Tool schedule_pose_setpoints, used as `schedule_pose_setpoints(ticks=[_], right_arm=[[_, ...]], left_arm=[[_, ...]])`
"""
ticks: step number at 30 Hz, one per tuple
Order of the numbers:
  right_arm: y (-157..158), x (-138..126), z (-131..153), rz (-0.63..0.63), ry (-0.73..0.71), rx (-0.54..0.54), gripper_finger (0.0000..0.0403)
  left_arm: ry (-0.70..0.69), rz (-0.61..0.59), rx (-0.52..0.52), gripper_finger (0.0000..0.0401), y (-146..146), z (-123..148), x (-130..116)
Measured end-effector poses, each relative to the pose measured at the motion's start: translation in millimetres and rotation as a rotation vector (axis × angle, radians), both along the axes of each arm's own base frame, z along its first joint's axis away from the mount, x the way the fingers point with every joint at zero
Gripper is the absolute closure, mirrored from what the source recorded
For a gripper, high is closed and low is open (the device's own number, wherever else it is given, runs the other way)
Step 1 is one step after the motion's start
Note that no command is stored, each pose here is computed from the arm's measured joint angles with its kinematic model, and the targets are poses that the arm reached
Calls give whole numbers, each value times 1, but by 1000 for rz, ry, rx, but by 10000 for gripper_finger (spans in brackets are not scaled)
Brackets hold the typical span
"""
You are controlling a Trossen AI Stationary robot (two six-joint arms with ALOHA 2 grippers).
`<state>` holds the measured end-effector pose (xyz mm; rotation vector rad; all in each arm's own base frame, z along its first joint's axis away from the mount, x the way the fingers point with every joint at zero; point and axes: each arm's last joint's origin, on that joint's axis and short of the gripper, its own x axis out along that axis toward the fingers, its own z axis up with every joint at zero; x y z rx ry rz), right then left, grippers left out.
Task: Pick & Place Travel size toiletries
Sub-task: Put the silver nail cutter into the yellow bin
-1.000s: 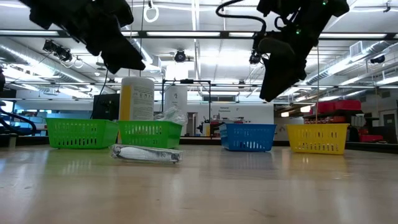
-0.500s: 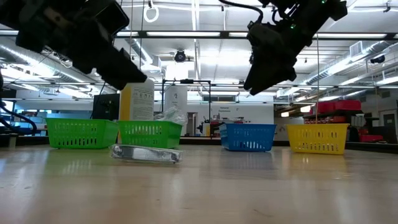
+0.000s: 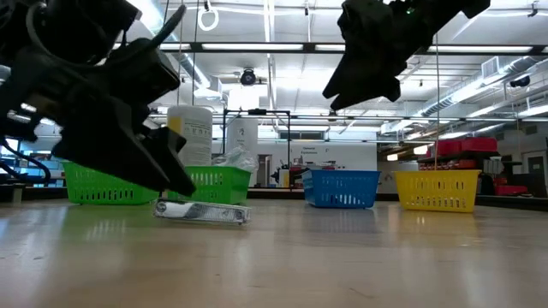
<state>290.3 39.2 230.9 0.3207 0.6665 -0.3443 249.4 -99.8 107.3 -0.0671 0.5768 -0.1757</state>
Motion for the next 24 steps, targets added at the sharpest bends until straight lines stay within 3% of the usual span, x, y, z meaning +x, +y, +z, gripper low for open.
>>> schedule_pose_setpoints(ticks=[11,15,22,24], right_arm=[[18,1,4,77,-56,-9,224],[19,1,5,75,-57,-13,224],[18,1,5,81,-55,-37,224],[18,1,5,82,-55,-38,224]], left_arm=[[60,40,30,196,-10,-14,16],[75,41,41,230,-10,-15,16],[84,64,58,324,-8,-15,16],[84,66,58,333,-8,-15,16]])
